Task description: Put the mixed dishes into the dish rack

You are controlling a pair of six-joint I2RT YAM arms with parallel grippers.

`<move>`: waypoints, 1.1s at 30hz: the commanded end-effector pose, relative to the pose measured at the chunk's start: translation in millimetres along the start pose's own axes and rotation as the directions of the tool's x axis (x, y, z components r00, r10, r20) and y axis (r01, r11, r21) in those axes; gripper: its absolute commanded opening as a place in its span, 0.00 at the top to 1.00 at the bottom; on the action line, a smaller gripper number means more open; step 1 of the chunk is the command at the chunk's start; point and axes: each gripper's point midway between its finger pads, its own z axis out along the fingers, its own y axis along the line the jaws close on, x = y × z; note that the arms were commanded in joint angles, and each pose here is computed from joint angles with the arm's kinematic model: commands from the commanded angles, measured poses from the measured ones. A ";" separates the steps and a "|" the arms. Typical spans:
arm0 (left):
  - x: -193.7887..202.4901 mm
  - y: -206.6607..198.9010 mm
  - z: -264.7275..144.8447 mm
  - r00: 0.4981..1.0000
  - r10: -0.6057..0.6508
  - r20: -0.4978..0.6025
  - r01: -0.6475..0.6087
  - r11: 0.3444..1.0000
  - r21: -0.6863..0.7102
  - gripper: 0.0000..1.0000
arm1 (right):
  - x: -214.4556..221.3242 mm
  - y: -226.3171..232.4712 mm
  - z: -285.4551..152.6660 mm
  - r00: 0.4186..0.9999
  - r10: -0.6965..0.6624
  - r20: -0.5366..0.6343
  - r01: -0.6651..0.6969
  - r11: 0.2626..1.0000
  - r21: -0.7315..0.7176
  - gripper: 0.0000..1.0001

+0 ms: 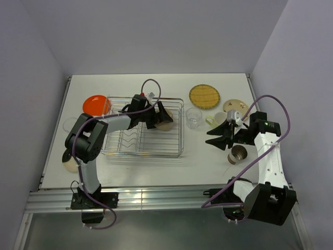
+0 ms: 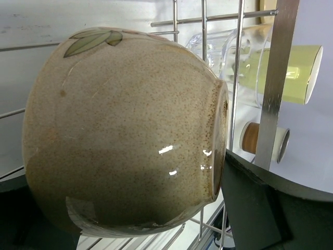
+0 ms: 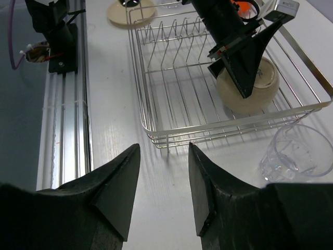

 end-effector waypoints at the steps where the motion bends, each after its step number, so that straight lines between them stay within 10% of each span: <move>1: -10.3 -20.1 -15.1 0.997 0.071 0.012 -0.071 0.997 0.028 0.01 | -14.0 15.4 1.5 0.995 0.065 0.076 -0.064 0.998 -0.010 0.51; 33: -28.5 -4.9 -41.6 0.999 0.018 0.036 -0.010 0.978 -0.207 0.01 | -12.4 12.8 1.9 0.995 0.066 0.079 -0.066 0.998 -0.011 0.51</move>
